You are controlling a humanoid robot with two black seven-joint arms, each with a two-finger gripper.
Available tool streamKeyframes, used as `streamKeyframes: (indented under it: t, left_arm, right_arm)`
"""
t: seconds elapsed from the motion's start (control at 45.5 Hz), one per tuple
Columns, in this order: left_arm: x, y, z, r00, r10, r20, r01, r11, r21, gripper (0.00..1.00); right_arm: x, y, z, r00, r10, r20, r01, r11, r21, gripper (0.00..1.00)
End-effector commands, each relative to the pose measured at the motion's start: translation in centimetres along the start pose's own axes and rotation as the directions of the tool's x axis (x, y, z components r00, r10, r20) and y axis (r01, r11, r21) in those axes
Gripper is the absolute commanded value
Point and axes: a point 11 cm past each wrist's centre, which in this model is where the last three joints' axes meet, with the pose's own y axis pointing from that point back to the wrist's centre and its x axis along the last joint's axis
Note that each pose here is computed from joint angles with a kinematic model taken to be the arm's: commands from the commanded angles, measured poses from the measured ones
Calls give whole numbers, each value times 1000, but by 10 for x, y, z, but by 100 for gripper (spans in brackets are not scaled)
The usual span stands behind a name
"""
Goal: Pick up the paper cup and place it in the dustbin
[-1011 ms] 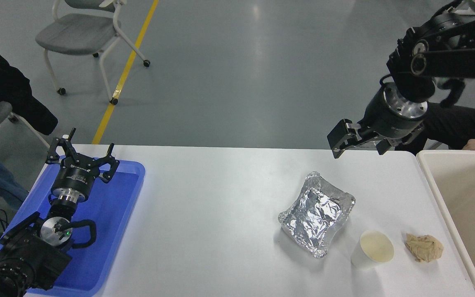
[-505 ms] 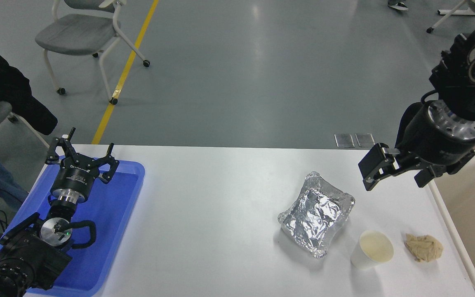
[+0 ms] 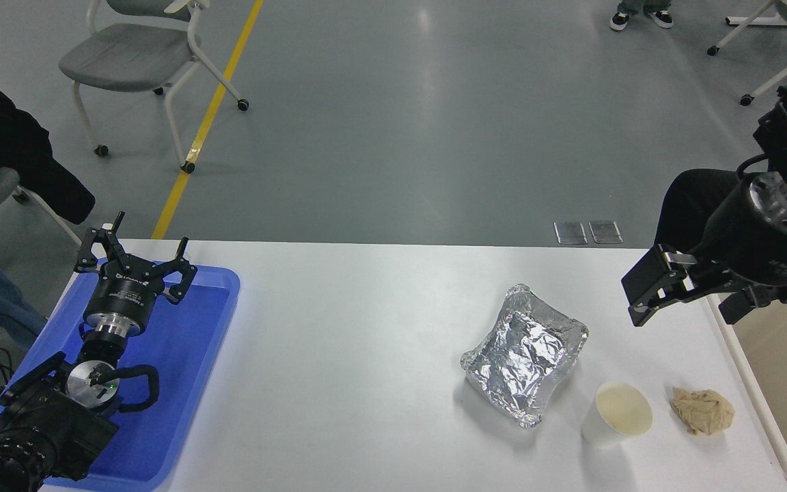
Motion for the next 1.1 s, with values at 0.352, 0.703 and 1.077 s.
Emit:
streamKeyframes:
  t: [0.352, 0.703, 1.077]
  left_arm:
    - [-1, 0, 0, 1000, -2, 0, 2, 1000, -1, 100]
    - [-1, 0, 0, 1000, -1, -1, 1, 1000, -2, 100]
    - [0, 0, 0, 1000, 1, 0, -1, 1000, -2, 100]
  right_arm:
    - [-7, -78, 58, 1000, -16, 22, 16, 999, -29, 100]
    - [-7, -139, 55, 999, -27, 27, 26, 999, 38, 100]
    - [-18, -188, 57, 998, -55, 32, 53, 997, 63, 100]
